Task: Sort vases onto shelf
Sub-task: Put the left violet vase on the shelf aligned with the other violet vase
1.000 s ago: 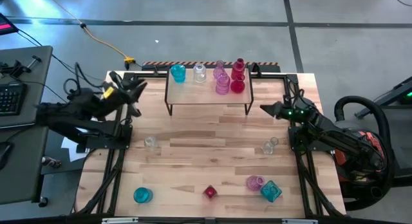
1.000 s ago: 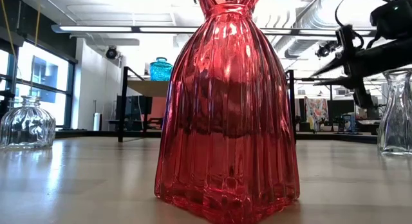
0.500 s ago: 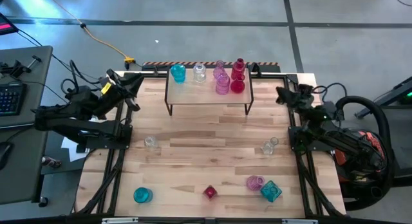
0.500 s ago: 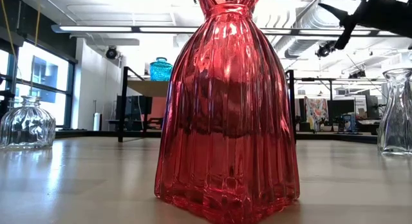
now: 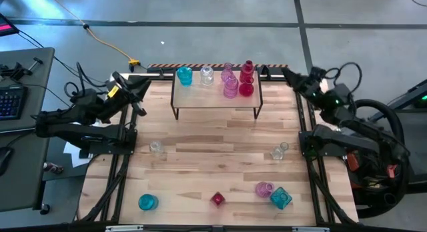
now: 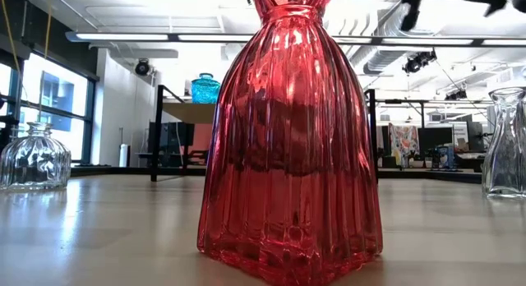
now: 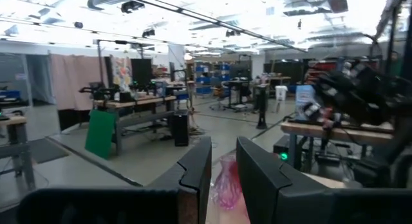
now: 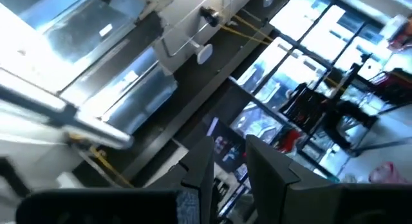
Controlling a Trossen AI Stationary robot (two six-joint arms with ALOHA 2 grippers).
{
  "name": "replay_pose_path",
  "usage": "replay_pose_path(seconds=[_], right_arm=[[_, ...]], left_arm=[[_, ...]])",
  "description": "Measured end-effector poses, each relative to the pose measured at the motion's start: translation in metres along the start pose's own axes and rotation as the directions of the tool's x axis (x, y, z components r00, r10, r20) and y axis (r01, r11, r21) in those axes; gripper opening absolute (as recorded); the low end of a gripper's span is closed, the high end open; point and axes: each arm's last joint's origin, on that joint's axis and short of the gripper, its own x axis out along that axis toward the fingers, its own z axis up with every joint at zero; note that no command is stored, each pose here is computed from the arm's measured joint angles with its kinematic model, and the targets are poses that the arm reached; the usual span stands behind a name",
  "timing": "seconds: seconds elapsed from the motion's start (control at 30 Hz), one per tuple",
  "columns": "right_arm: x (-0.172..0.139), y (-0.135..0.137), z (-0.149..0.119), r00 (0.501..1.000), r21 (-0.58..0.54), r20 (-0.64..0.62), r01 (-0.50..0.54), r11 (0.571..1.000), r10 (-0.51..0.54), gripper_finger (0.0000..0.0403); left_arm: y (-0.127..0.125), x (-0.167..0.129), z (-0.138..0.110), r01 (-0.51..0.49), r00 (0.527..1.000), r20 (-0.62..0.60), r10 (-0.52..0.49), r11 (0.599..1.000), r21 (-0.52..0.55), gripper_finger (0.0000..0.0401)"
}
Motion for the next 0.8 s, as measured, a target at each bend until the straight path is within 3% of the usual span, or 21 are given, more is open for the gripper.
replay_pose_path(seconds=[0.23,0.5,0.67,0.8], right_arm=[[0.051,0.002,0.007,0.998,0.070,-0.026,0.050,0.996,-0.049,0.0073],[0.097,0.002,0.011,0.966,-0.138,-0.161,0.181,0.974,-0.202,0.0073],[0.116,0.006,0.022,0.886,-0.339,-0.245,0.302,0.891,-0.393,0.0073],[0.130,0.006,0.030,0.816,-0.489,-0.231,0.373,0.789,-0.529,0.0073]], left_arm=[[-0.001,0.000,0.000,0.018,1.000,0.001,-0.018,1.000,0.001,0.0065],[-0.001,0.000,0.000,0.018,1.000,0.002,-0.018,1.000,0.000,0.0065],[-0.001,0.000,0.000,0.017,1.000,0.002,-0.017,1.000,-0.001,0.0065],[-0.001,0.000,0.000,0.017,1.000,0.002,-0.017,1.000,-0.001,0.0065]])
